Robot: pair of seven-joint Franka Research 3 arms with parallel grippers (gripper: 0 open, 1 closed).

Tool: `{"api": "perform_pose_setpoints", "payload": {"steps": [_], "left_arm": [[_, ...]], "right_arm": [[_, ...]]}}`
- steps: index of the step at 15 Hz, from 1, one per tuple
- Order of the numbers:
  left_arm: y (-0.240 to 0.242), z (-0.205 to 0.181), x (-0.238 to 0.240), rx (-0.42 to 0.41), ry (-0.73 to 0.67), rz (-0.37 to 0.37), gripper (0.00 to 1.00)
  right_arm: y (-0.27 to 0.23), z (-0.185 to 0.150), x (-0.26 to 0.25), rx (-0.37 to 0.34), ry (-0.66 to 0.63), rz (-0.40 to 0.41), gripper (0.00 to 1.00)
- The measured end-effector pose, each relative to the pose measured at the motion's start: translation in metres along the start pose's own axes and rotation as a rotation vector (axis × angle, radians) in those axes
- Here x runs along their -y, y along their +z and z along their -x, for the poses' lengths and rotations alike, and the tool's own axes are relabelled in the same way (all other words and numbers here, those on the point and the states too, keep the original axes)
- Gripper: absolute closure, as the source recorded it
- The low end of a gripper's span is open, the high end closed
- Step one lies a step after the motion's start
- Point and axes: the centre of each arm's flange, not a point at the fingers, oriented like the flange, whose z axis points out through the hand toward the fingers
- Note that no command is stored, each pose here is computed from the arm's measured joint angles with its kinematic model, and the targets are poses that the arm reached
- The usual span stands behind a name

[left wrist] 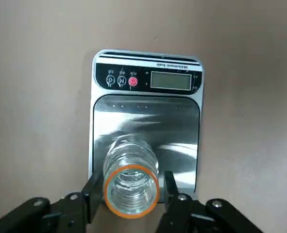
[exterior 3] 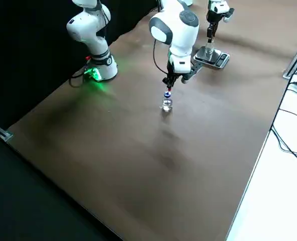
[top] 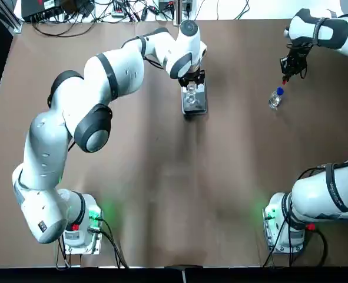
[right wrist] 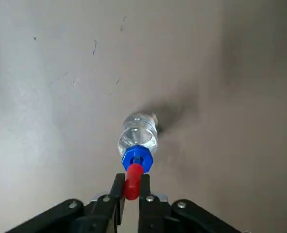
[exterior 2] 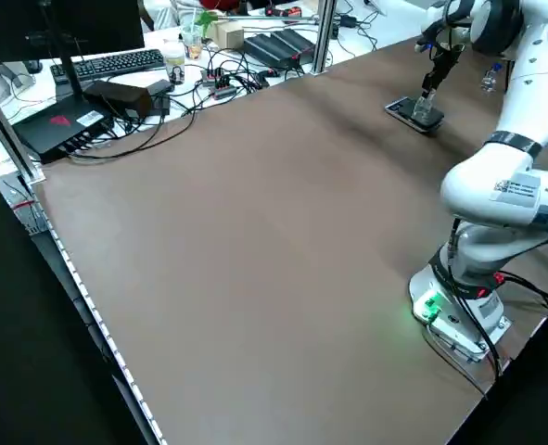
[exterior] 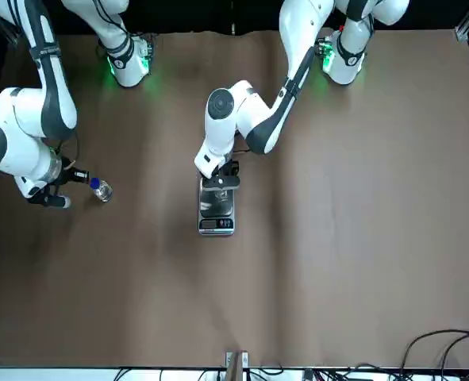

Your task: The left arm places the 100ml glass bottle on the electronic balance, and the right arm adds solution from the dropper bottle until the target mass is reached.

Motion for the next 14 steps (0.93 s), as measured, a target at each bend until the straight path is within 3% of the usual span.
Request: {"api": "perform_pose_setpoints", "payload": {"steps": [2, 6, 7, 10, 14], "left_arm": [[-0.002, -0.001, -0.001, -0.003, -0.001, 0.003, 0.38], [-0.008, -0.005, -0.002, -0.011, -0.005, 0.010, 0.04], [-0.012, -0.007, -0.001, -0.012, -0.008, 0.008, 0.00], [-0.043, -0.024, 0.011, -0.011, -0.032, -0.014, 0.00], [-0.107, -0.074, 0.063, 0.003, -0.021, -0.053, 0.00]], "right_arm": [[-0.002, -0.001, 0.000, -0.005, 0.000, 0.000, 0.84], [-0.006, -0.003, 0.000, -0.012, 0.000, 0.000, 0.84], [-0.007, -0.003, 0.000, -0.011, 0.000, 0.000, 0.84], [-0.012, -0.003, 0.000, 0.002, 0.000, 0.000, 0.84], [-0.018, -0.005, 0.000, -0.002, 0.000, 0.000, 0.84]]}}
